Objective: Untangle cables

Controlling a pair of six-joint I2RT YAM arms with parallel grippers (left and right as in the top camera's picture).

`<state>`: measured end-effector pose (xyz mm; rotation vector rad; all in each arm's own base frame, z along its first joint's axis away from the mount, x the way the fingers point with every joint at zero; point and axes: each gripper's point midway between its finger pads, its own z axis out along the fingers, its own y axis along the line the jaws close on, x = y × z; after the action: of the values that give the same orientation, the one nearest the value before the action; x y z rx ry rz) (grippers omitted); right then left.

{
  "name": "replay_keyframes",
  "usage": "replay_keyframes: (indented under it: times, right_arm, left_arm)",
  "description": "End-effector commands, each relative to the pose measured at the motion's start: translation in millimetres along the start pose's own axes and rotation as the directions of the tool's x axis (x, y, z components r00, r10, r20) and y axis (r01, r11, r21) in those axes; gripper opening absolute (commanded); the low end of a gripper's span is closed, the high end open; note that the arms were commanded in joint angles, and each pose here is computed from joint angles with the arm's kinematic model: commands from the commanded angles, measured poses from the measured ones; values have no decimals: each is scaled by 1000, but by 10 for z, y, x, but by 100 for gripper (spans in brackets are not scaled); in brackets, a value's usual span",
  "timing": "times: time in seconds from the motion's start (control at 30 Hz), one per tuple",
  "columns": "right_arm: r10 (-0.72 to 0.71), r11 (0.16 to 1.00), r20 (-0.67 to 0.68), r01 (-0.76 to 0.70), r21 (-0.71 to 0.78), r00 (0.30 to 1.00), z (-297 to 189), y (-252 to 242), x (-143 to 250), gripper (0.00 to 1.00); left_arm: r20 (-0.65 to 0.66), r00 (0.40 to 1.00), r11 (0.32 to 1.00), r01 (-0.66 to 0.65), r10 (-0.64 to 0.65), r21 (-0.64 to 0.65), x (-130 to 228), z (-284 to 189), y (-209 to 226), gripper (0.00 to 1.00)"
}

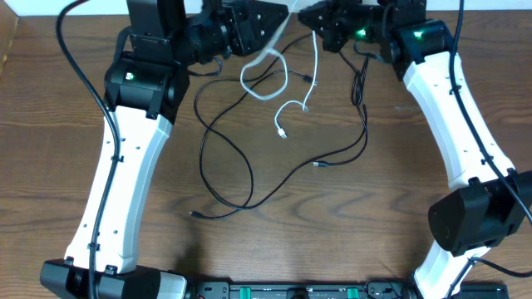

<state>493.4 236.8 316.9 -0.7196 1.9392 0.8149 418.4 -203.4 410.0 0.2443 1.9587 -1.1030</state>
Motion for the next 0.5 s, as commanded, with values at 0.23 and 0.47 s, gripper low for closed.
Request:
replay_keyframes:
  times: [0.23,0.47]
  right_arm:
    - [107,860,401,-287,422,910,-2187,-569,-919,1]
    - [133,719,524,-446,533,841,-3345,-925,-752,1]
  left_arm:
    - [221,974,875,59,56,-481,-375,-336,782,93]
    - [216,973,867,44,75,-497,-382,-347,805,93]
